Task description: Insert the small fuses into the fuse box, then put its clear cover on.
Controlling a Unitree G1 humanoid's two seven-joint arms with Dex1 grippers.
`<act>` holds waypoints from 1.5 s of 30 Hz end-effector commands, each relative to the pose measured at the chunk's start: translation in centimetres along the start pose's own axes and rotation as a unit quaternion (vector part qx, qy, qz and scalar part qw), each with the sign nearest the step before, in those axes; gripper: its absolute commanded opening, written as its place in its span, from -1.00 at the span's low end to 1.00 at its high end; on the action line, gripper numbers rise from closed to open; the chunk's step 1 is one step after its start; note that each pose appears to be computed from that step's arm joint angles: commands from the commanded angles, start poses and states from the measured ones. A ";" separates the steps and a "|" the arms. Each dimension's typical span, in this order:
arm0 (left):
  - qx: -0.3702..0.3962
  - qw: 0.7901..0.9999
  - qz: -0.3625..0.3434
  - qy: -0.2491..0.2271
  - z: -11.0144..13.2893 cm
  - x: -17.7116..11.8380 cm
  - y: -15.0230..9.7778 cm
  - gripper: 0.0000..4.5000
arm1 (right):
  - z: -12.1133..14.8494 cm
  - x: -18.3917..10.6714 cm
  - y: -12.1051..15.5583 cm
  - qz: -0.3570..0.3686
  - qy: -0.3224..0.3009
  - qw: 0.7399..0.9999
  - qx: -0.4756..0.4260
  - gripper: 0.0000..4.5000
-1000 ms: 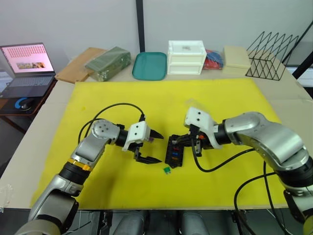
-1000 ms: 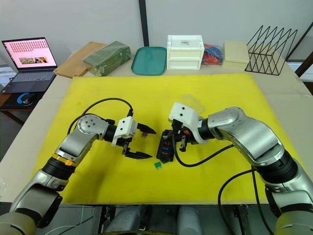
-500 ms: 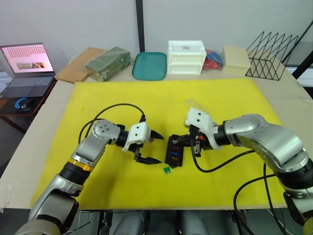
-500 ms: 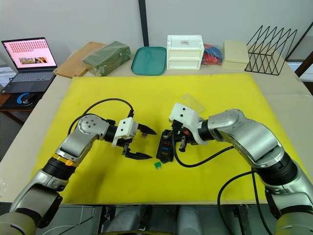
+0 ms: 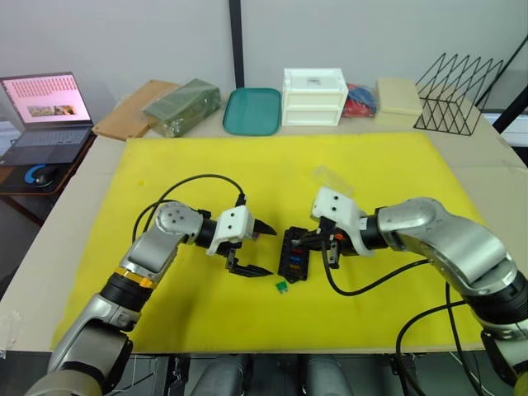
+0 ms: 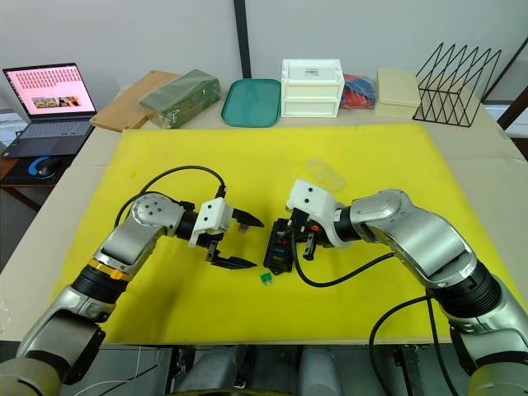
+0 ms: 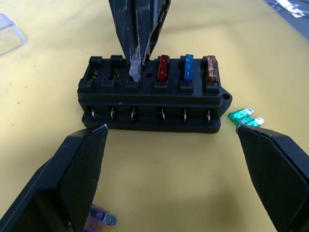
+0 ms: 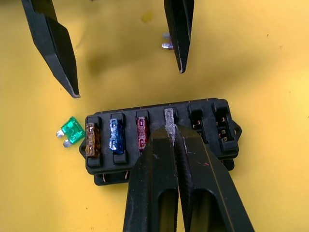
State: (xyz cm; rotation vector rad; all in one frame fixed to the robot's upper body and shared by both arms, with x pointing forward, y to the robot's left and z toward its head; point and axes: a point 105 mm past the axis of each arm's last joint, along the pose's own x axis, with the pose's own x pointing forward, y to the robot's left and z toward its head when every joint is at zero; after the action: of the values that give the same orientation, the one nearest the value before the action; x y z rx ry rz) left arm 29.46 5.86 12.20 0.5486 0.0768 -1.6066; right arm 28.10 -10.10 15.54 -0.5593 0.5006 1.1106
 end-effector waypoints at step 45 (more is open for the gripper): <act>0.015 1.000 -0.001 -0.012 0.8 0.1 -0.3 0.99 | 0.1 -0.3 -0.1 -0.011 -0.018 1.000 -0.006 -1.00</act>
State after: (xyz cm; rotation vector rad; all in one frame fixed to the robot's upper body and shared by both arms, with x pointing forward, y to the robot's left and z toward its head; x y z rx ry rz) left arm 29.20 5.90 11.76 0.5328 0.0882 -1.6088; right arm 28.15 -10.47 15.42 -0.5320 0.4853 1.0984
